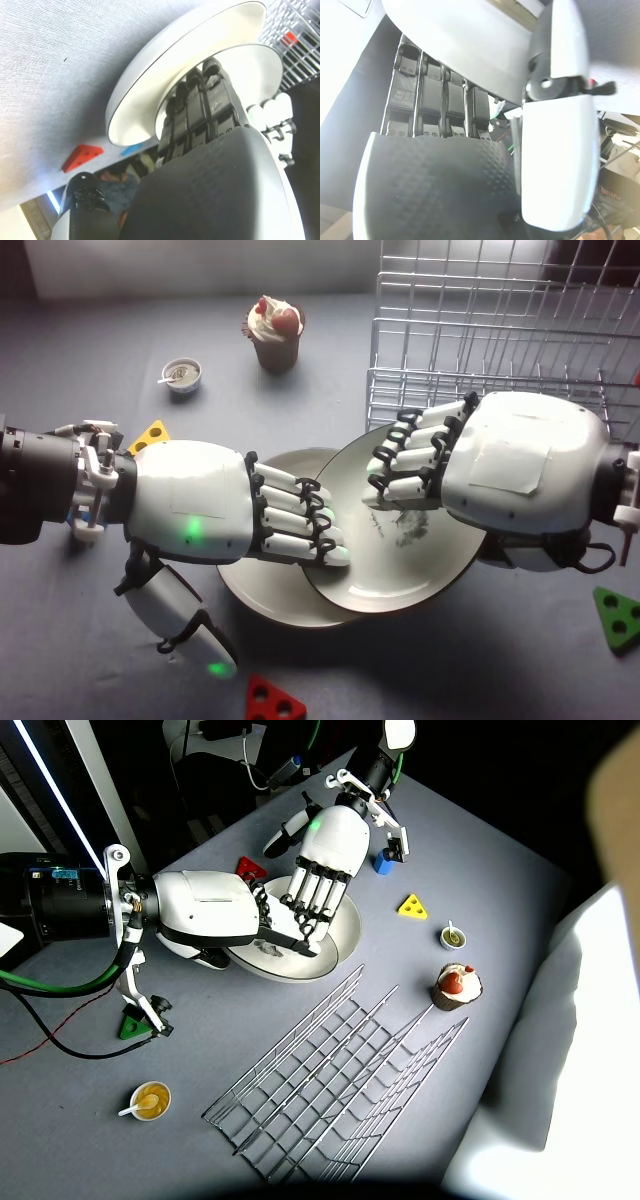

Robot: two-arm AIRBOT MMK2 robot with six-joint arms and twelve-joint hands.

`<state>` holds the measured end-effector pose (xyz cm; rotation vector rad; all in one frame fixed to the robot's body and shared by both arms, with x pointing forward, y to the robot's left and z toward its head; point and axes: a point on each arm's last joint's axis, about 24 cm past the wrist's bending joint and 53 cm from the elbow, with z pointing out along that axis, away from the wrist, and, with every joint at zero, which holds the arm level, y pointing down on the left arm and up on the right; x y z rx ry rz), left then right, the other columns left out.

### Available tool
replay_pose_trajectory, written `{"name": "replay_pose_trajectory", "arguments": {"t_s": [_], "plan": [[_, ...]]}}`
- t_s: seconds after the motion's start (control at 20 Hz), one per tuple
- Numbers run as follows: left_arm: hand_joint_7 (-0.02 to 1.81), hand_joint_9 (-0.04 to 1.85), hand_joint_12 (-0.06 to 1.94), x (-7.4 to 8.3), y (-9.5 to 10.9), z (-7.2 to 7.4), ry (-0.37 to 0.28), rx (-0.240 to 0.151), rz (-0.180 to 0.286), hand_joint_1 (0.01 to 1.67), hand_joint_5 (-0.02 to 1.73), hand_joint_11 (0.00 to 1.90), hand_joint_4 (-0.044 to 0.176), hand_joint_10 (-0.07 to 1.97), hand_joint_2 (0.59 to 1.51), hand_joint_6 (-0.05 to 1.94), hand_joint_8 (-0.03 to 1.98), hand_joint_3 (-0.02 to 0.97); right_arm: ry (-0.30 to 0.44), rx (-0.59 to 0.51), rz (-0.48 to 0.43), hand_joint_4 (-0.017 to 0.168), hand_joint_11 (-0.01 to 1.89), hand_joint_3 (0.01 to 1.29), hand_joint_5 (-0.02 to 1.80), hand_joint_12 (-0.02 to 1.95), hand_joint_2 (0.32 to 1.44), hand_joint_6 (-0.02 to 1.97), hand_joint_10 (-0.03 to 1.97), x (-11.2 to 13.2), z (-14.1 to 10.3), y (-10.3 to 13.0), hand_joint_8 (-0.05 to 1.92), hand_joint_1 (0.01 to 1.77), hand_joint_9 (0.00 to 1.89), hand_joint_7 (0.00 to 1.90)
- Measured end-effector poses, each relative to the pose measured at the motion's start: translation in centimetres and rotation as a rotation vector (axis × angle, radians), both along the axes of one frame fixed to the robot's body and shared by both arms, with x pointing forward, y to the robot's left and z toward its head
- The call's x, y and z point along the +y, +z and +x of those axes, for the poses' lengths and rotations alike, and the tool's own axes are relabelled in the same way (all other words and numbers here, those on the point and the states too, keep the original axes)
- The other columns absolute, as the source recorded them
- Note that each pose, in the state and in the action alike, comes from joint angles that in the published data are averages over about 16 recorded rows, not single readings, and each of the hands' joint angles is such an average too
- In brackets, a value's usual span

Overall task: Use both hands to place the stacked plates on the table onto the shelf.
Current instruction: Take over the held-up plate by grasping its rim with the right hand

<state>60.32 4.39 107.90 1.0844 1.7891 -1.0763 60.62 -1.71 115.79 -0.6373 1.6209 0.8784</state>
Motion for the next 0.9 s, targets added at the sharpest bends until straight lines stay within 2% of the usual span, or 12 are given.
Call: {"name": "replay_pose_trajectory", "arguments": {"t_s": [0.1, 0.4, 0.65, 0.9], "plan": [[0.18, 0.19, 0.0, 0.0, 0.0, 0.1, 0.003, 0.0, -0.001, 0.03, 0.13, 0.18, -0.005, 0.01, 0.989, -0.03, -0.01, 0.003, 0.003, -0.001, 0.003, 0.007, 0.56, 0.02, 0.57, 0.17, 0.93, 0.05, 0.05, 0.1, -0.2, 0.0, 0.04, 1.27, 0.55, 0.52], [0.18, 0.19, 0.01, 0.1, 0.2, 0.3, 0.011, 0.002, -0.006, 0.03, 0.13, 0.18, -0.006, 0.01, 0.985, -0.03, -0.01, 0.003, 0.016, -0.008, 0.019, 0.003, 0.78, 0.02, 0.74, 0.39, 0.96, 0.36, 0.34, 0.3, -0.7, 0.2, 0.24, 1.34, 0.79, 0.76], [0.19, 0.19, 0.01, 0.4, 0.7, 0.6, 0.021, 0.003, -0.018, 0.03, 0.13, 0.17, -0.005, 0.01, 0.982, -0.03, -0.01, 0.003, 0.03, -0.009, 0.04, -0.002, 0.98, 0.01, 0.85, 0.46, 0.95, 0.63, 0.58, 0.7, -1.5, 0.7, 0.43, 1.38, 0.96, 0.94], [0.2, 0.19, 0.01, 1.1, 2.4, 1.2, 0.04, -0.006, -0.052, 0.03, 0.15, 0.17, -0.004, 0.01, 0.98, -0.01, 0.0, 0.003, 0.042, 0.0, 0.063, -0.006, 1.12, 0.01, 0.89, 0.44, 0.95, 0.85, 0.79, 1.1, -2.3, 1.1, 0.58, 1.39, 1.05, 1.02]]}}
